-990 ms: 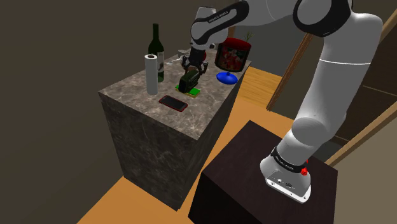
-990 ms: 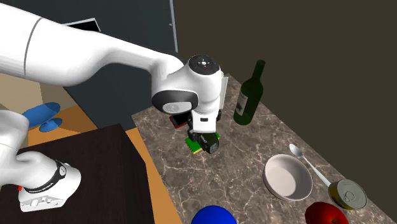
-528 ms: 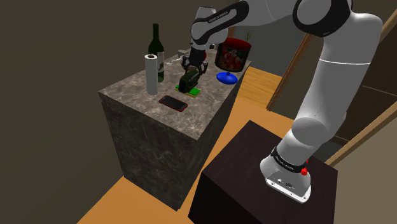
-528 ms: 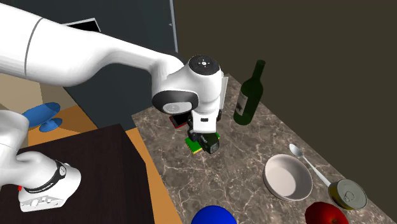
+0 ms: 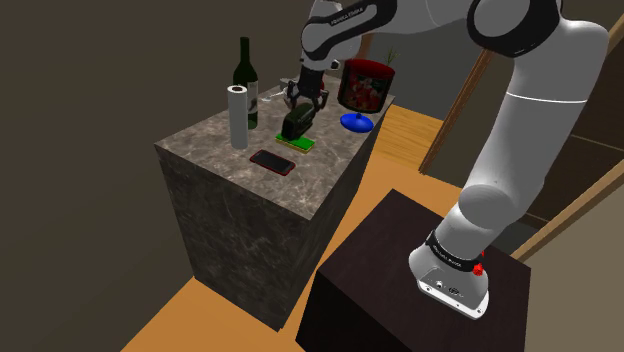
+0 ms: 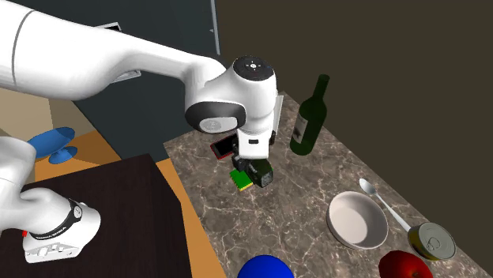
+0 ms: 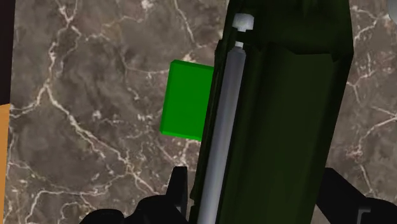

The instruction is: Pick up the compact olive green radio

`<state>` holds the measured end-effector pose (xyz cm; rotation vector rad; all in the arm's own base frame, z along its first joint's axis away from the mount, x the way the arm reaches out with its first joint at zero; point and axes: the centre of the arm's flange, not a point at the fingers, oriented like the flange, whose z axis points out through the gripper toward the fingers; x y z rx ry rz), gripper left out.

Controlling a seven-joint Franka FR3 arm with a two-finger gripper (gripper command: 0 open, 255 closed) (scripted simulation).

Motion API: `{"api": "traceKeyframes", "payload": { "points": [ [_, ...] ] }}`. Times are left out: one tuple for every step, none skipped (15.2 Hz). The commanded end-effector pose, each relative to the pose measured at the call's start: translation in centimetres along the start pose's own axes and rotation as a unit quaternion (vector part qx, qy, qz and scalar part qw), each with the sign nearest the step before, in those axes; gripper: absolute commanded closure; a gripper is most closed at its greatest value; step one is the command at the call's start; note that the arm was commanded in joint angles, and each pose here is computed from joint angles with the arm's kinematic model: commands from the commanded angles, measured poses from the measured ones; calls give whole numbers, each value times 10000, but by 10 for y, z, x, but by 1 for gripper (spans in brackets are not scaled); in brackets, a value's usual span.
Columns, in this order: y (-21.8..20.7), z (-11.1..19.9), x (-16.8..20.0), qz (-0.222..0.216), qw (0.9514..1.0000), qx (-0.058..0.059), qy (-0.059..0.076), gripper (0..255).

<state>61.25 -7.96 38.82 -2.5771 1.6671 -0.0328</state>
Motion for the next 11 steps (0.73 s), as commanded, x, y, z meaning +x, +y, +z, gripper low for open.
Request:
{"api": "traceKeyframes", "payload": {
  "points": [
    [-1, -10, 0, 0, 10000, 4, 2, 255],
    [-2, -16, 0, 0, 10000, 4, 2, 255],
    [-2, -21, 0, 0, 10000, 4, 2, 255],
    [-2, -26, 0, 0, 10000, 4, 2, 255],
    [-3, -31, 0, 0, 10000, 4, 2, 255],
    [-3, -37, 0, 0, 10000, 4, 2, 255],
    [-4, -42, -1, 0, 10000, 4, 2, 255],
    [-4, -47, -1, 0, 10000, 4, 2, 255],
    [-4, -52, -1, 0, 10000, 4, 2, 255],
    [-4, -53, -1, 0, 10000, 4, 2, 255],
    [-4, -53, -1, 0, 10000, 4, 2, 255]
  ]
}}
